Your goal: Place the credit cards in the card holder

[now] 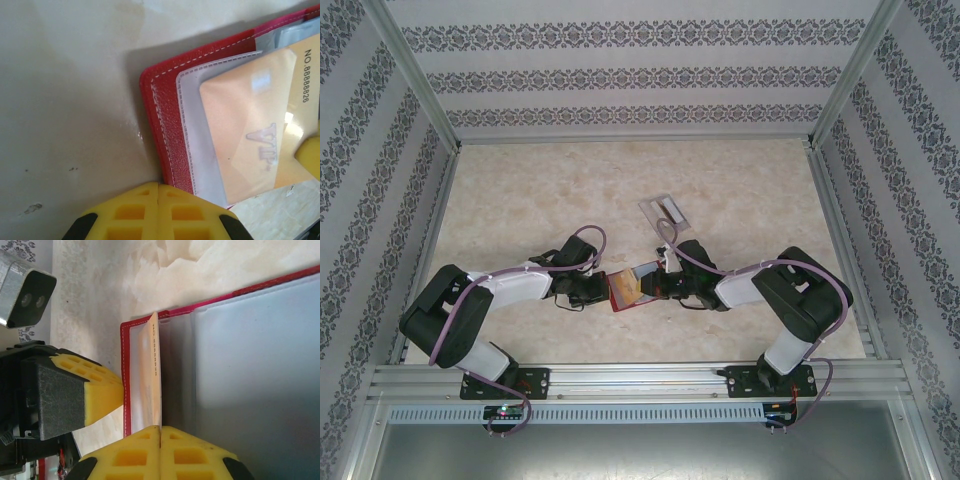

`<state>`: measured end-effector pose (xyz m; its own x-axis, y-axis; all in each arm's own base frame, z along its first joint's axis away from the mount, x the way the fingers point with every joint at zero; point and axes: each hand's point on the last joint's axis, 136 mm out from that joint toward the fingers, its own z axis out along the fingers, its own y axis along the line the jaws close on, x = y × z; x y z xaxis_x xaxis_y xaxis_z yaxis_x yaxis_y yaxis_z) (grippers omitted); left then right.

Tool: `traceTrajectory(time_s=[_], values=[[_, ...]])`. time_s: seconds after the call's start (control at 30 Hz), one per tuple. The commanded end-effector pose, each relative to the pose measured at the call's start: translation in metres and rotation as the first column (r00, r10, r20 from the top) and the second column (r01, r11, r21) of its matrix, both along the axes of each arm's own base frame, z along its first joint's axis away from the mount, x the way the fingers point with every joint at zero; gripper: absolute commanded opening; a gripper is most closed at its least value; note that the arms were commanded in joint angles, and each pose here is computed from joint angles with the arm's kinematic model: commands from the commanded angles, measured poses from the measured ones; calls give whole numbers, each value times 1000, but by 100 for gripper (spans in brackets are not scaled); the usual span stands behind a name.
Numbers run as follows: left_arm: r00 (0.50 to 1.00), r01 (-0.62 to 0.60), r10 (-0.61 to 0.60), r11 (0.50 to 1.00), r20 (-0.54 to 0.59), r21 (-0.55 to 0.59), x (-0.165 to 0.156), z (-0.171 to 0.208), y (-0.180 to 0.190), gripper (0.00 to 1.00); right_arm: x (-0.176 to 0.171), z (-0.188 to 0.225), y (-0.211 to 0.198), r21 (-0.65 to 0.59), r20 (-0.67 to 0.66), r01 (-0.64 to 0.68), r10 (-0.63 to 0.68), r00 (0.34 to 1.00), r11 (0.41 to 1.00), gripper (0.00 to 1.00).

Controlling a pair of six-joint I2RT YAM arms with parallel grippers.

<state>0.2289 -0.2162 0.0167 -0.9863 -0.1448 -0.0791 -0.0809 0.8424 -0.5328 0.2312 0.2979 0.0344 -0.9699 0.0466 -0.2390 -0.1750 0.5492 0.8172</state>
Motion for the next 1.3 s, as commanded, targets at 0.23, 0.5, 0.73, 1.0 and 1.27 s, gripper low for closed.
traceTrajectory(time_s=[0.23, 0.5, 0.73, 1.0, 1.27], values=[[1000, 14, -14, 1000, -7, 11, -1, 0, -2, 0, -5, -2, -10, -75, 9, -35, 36, 999, 997, 16], [1000, 18, -18, 1000, -6, 10, 0, 0, -3, 0, -8, -5, -10, -97, 12, -44, 46, 999, 994, 16], [1000, 16, -16, 1000, -8, 2, 0, 0, -4, 0, -11, -4, -8, -120, 22, -52, 55, 998, 991, 14], [1000, 14, -14, 1000, -13, -11, 1, 0, -7, 0, -17, -1, 18, -110, 22, -96, 99, 995, 989, 11], [1000, 14, -14, 1000, -7, 11, 0, 0, -3, 0, -19, 0, 10, -148, 29, -90, 96, 995, 985, 20]])
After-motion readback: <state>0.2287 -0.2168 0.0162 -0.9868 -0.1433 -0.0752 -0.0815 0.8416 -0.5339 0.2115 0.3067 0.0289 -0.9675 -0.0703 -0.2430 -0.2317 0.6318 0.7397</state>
